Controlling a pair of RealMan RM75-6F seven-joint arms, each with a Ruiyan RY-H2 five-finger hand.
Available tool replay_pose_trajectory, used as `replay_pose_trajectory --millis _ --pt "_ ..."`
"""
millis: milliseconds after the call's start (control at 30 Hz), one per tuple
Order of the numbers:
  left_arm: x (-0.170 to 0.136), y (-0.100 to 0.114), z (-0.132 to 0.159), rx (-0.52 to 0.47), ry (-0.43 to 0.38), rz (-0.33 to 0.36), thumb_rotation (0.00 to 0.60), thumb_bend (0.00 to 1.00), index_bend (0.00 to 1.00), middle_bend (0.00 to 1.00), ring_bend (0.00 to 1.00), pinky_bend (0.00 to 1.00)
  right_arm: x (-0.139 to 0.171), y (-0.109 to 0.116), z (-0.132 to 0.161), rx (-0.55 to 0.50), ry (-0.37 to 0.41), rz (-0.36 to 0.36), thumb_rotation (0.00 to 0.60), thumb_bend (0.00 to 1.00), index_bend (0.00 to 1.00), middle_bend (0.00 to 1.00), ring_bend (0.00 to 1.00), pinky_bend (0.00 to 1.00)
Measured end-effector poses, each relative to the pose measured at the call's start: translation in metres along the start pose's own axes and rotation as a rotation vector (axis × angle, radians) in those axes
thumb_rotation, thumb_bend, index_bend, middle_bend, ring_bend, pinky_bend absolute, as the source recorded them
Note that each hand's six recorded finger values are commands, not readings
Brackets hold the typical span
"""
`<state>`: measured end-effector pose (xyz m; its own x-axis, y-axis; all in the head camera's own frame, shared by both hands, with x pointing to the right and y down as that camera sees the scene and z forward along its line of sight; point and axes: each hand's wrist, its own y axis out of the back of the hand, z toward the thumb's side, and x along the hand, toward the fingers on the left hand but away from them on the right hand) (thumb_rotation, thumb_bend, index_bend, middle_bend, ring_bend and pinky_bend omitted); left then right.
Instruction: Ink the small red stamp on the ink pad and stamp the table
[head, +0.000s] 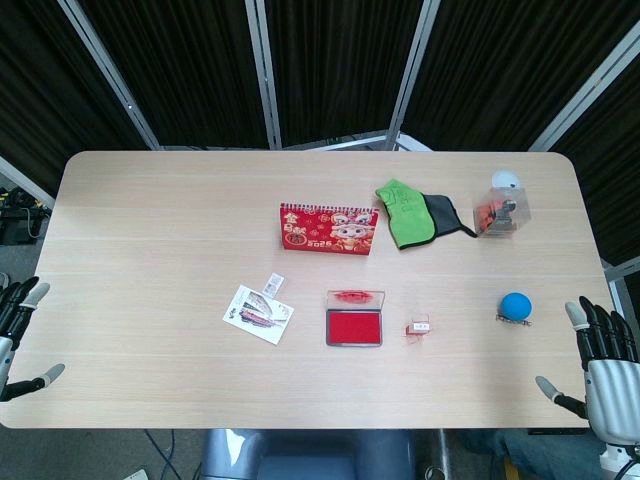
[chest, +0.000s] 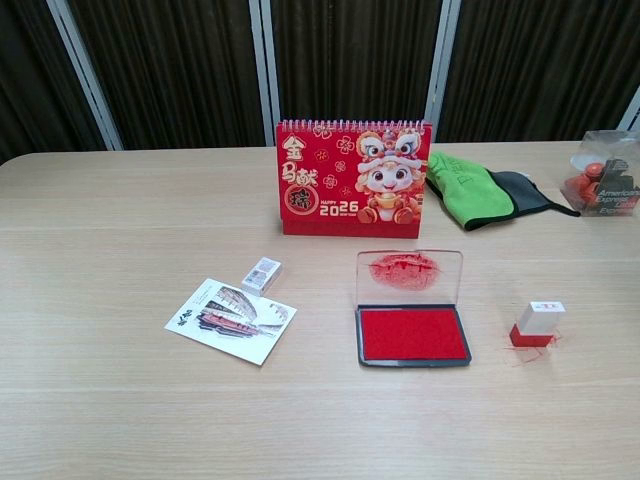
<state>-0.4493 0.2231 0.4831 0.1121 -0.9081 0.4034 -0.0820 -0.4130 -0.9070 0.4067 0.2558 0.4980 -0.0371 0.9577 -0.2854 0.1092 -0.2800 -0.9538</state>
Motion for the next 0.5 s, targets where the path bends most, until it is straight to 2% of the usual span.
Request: replay_pose_trajectory --millis 200,233,300,367,433,500 --pt "0.000 -0.001 -0.003 0.003 0.012 -0.007 0.600 0.00 0.00 0.00 0.00 0.00 -0.001 -0.005 0.002 0.001 0.008 0.013 0.600 0.00 0.00 0.00 0.00 0.00" --pt "0.000 -0.001 -0.003 0.004 0.015 -0.007 0.600 0.00 0.00 0.00 0.00 0.00 -0.002 -0.006 0.002 0.002 0.010 0.016 0.600 0.00 0.00 0.00 0.01 0.03" --pt "0.000 -0.001 -0.005 0.006 0.022 -0.006 0.600 0.00 0.00 0.00 0.00 0.00 -0.005 -0.009 0.004 0.013 0.017 0.022 0.600 0.00 0.00 0.00 0.14 0.26" --pt "0.000 -0.001 -0.007 0.008 0.030 -0.004 0.600 0.00 0.00 0.00 0.00 0.00 -0.009 -0.012 0.006 0.024 0.027 0.024 0.600 0.00 0.00 0.00 0.45 0.68" --pt "0.000 0.000 -0.009 0.008 0.038 -0.002 0.600 0.00 0.00 0.00 0.00 0.00 -0.015 -0.016 0.009 0.034 0.046 0.022 0.600 0.00 0.00 0.00 0.62 0.86" --pt "0.001 -0.001 -0.011 0.010 0.049 -0.001 0.600 0.00 0.00 0.00 0.00 0.00 -0.023 -0.021 0.013 0.049 0.073 0.023 0.600 0.00 0.00 0.00 0.72 0.95"
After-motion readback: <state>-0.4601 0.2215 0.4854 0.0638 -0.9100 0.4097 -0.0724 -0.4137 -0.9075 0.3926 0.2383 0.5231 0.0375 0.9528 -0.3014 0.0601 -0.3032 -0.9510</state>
